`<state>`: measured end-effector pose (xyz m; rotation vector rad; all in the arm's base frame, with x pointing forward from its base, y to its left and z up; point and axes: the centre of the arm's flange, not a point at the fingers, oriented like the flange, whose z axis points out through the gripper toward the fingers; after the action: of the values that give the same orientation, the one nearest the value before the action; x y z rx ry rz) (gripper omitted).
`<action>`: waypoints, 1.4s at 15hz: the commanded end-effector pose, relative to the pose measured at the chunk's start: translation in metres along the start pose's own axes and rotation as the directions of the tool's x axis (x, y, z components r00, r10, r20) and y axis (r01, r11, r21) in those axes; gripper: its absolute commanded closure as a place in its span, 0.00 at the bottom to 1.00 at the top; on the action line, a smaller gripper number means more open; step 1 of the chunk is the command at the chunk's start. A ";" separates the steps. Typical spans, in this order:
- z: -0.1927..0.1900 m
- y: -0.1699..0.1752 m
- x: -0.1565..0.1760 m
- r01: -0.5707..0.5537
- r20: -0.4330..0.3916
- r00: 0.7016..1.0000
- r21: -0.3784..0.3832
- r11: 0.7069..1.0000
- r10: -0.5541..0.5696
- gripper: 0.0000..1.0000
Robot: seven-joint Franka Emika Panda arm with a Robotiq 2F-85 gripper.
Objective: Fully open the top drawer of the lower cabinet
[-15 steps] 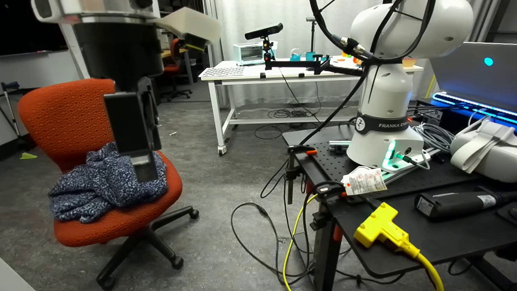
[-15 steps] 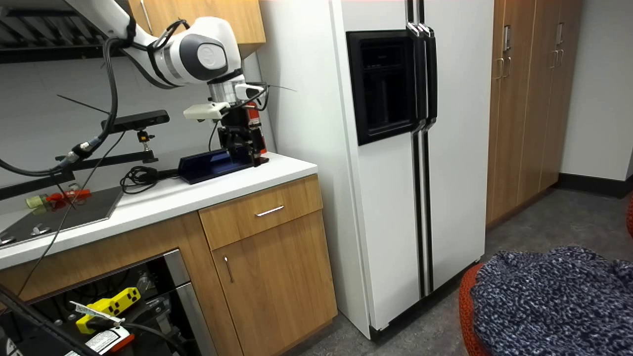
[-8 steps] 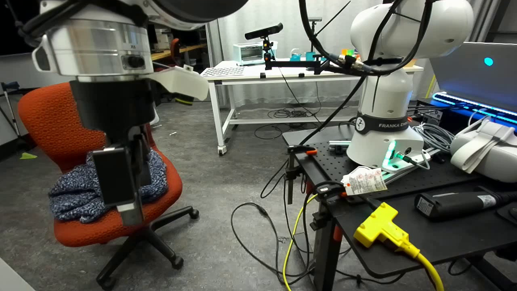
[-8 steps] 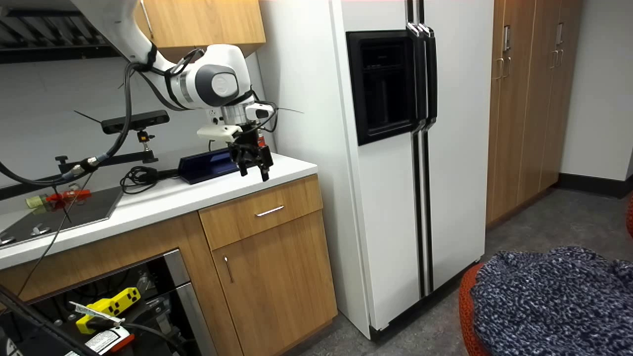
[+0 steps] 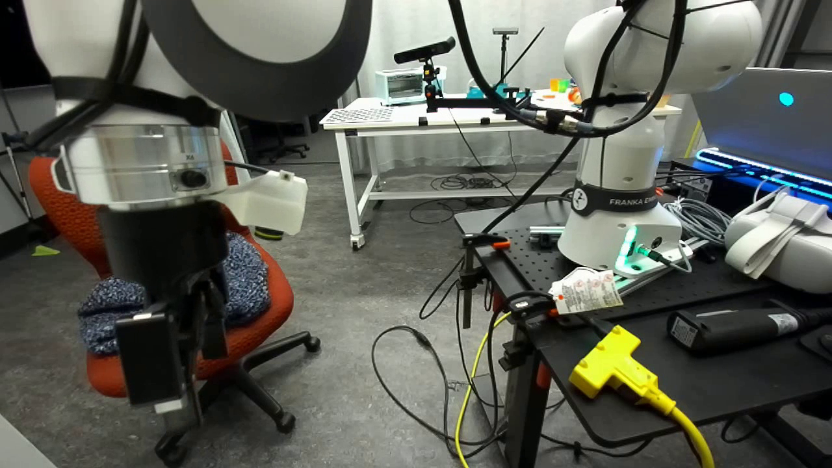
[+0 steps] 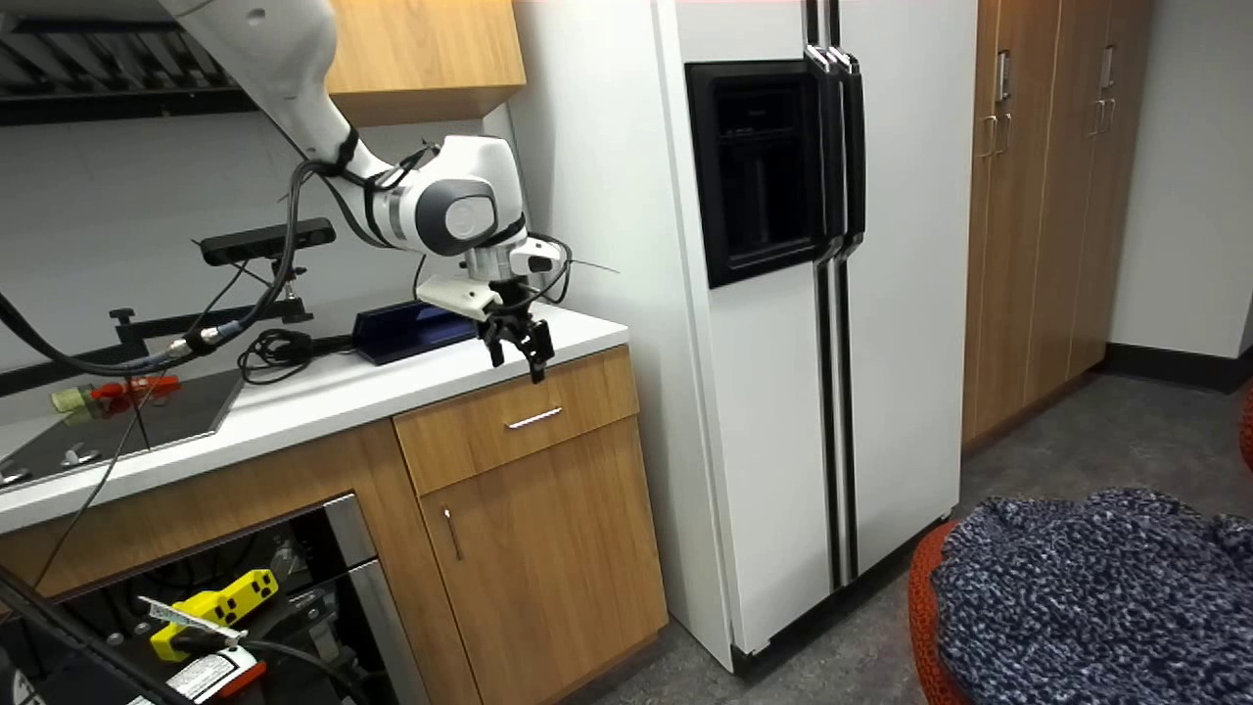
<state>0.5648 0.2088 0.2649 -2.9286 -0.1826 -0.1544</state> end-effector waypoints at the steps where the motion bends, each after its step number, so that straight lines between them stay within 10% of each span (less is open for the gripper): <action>1: 0.007 0.002 0.000 0.002 0.010 1.000 0.011 1.000 -0.002 0.00; 21: 0.078 0.021 0.043 0.037 0.043 0.998 0.130 0.991 -0.043 0.00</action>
<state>0.5948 0.2055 0.2067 -2.8738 -0.2335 -0.0792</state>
